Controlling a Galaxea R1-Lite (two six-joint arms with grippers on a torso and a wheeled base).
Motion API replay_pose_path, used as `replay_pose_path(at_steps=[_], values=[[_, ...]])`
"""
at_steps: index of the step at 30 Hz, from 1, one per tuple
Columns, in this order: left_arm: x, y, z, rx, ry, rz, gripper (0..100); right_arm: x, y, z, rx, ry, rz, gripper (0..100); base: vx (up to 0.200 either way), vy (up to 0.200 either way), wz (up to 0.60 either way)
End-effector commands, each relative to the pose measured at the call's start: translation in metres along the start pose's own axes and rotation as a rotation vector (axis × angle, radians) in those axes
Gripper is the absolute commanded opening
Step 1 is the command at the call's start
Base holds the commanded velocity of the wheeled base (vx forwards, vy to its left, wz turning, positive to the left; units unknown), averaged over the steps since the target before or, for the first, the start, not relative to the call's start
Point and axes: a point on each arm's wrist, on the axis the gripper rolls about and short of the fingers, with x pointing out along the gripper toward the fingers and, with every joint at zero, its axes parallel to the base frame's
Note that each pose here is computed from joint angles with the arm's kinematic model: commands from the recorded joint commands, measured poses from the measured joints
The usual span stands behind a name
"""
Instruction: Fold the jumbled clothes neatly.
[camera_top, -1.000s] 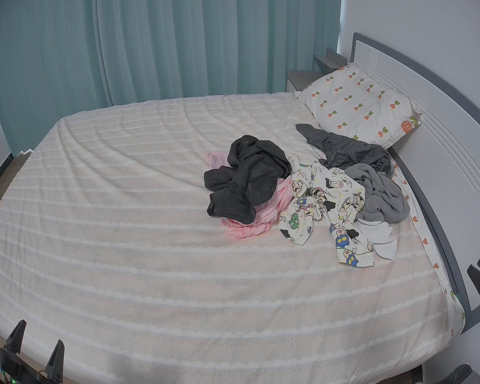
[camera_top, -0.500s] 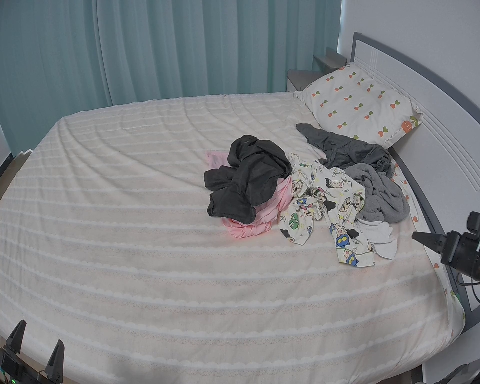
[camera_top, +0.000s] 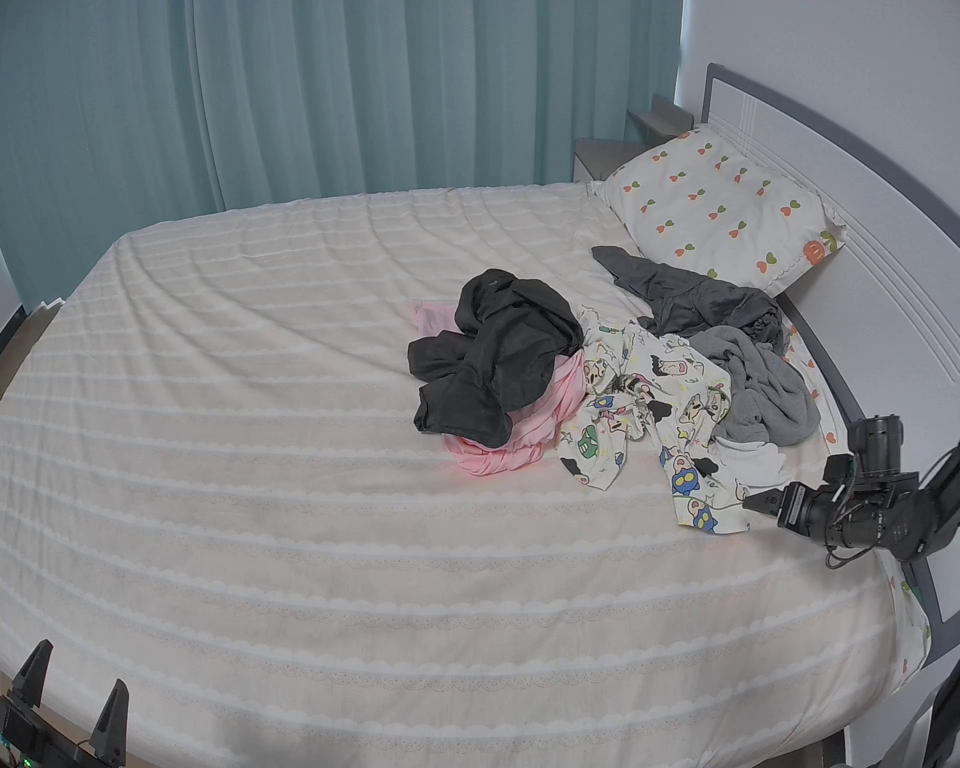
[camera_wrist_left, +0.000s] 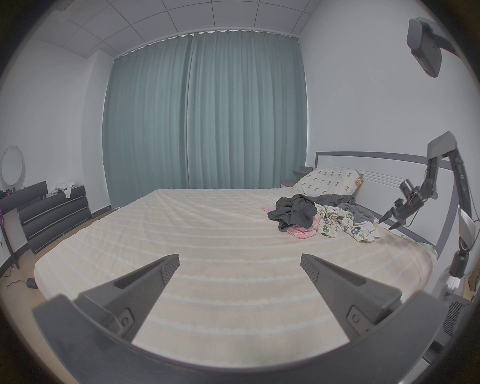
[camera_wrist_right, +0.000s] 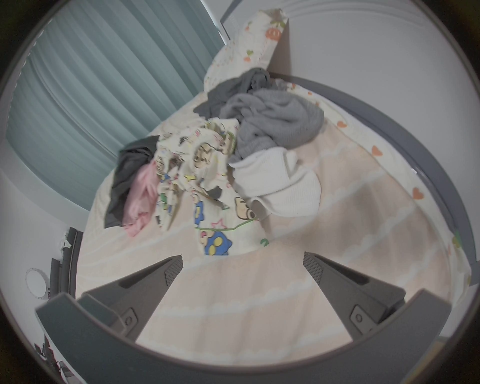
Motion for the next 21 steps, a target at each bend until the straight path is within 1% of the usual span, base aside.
replay_pose_path(at_steps=[1, 6, 7, 9, 13, 17, 21], values=[[0.000, 0.000, -0.003, 0.000, 0.003, 0.000, 100, 0.060, -0.008, -0.015, -0.001, 0.079, -0.037, 100, 0.000, 0.000, 0.00], [0.000, 0.000, -0.003, 0.000, 0.003, 0.000, 100, 0.073, 0.000, -0.004, -0.016, 0.042, -0.025, 100, 0.000, 0.000, 0.00], [0.000, 0.000, -0.003, 0.000, 0.003, 0.000, 100, 0.079, 0.002, 0.002, -0.021, 0.018, -0.030, 100, 0.000, 0.000, 0.00], [0.000, 0.000, -0.003, 0.000, 0.003, 0.000, 100, 0.085, 0.006, 0.005, -0.029, 0.002, -0.034, 100, 0.000, 0.000, 0.00], [0.000, 0.000, -0.003, 0.000, 0.003, 0.000, 100, 0.094, 0.010, 0.011, -0.034, 0.005, -0.037, 100, 0.000, 0.000, 0.00], [0.000, 0.000, -0.003, 0.000, 0.003, 0.000, 100, 0.100, 0.024, 0.014, -0.051, 0.007, -0.013, 100, 0.000, 0.000, 0.00], [0.000, 0.000, -0.003, 0.000, 0.003, 0.000, 100, 0.110, 0.034, 0.013, -0.070, 0.003, -0.008, 100, 0.000, 0.000, 0.00]])
